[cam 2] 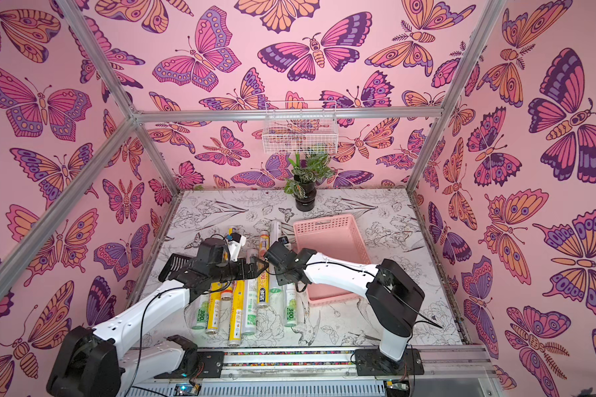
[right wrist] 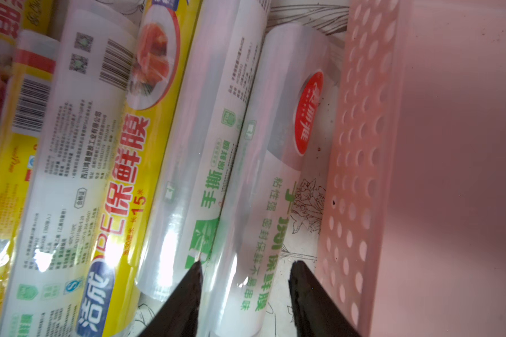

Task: Put the plastic wrap into the basket
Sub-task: Pick up the plastic wrap from the center of the board.

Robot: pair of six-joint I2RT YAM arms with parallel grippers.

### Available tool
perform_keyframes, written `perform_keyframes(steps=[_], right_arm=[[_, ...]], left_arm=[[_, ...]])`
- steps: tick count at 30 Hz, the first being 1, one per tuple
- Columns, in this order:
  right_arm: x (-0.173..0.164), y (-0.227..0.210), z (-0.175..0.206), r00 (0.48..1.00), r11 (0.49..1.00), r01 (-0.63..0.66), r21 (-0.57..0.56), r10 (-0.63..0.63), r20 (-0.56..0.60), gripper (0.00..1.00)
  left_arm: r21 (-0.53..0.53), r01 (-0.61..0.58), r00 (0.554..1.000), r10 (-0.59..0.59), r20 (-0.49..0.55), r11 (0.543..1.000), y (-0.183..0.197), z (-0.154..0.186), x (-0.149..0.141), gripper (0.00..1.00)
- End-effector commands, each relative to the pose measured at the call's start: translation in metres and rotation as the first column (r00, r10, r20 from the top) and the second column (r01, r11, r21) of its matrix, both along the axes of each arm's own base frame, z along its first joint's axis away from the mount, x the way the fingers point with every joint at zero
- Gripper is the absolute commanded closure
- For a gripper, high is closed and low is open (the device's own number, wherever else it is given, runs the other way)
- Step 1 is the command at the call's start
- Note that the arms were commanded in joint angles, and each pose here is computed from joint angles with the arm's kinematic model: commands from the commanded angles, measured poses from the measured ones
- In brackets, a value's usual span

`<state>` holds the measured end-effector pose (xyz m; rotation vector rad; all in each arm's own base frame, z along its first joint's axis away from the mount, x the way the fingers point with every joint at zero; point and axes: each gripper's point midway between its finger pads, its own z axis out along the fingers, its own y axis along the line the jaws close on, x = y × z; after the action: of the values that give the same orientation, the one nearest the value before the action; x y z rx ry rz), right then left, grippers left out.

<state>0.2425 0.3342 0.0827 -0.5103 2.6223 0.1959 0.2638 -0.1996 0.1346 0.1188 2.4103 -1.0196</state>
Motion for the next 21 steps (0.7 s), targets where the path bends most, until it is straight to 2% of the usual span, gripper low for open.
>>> perform_keyframes(steps=[1,21], right_arm=[[0.005,0.005,0.001,0.998,0.999,0.054,0.007,-0.054,0.017,0.49],[0.009,0.006,-0.032,0.984,0.983,0.178,-0.046,-0.178,0.005,0.48]], left_arm=[[-0.086,0.071,0.997,-0.073,-0.018,0.994,-0.010,0.004,-0.022,0.00],[-0.078,0.046,0.999,-0.046,0.001,0.996,-0.005,-0.001,-0.025,0.00]])
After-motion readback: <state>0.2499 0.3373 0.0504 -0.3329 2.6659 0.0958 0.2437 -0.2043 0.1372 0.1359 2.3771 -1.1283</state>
